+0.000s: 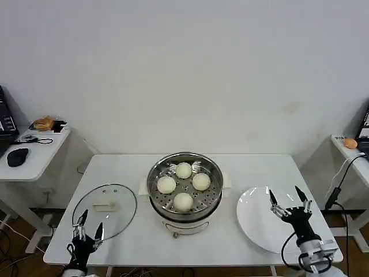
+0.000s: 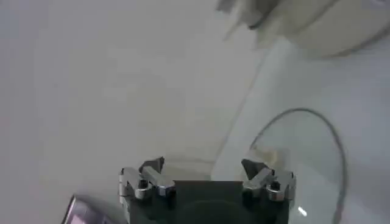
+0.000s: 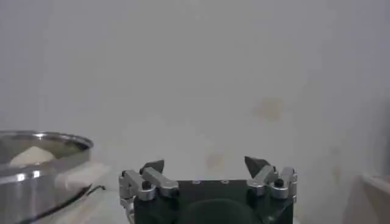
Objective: Take steamed baozi put them in steamer then cover it.
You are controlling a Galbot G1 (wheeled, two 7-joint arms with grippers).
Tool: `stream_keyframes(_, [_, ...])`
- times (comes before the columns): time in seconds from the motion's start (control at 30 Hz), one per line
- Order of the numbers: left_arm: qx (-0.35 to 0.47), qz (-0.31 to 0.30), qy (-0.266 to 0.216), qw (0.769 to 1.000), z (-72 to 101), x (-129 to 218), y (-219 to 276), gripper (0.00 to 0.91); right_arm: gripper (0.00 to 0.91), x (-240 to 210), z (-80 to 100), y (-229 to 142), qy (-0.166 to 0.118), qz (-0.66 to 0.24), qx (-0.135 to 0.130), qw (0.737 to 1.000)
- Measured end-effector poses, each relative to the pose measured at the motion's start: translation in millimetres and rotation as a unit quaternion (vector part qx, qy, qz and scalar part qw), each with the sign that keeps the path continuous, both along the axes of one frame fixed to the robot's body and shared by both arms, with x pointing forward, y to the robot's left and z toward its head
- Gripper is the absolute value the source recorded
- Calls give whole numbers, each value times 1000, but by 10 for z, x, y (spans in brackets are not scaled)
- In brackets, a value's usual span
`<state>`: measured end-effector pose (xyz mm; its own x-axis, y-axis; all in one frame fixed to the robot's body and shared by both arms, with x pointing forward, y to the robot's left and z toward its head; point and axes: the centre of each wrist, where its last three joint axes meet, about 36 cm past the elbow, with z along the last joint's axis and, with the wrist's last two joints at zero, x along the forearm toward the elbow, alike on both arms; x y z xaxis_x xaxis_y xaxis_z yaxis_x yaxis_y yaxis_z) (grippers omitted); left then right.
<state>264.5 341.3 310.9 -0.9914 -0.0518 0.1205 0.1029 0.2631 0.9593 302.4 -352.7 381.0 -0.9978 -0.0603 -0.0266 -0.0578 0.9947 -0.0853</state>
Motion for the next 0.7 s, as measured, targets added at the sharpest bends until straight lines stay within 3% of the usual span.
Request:
stream_keyframes(0.37, [55,-19,14,998,-178,406,219,907,907,-166,-1,60,9,-12,-2,1000])
stream_keyframes(0.7, [87,-19,20,996,-238,748,468,907,907,-260,-58,88,19,-17,-3,1000])
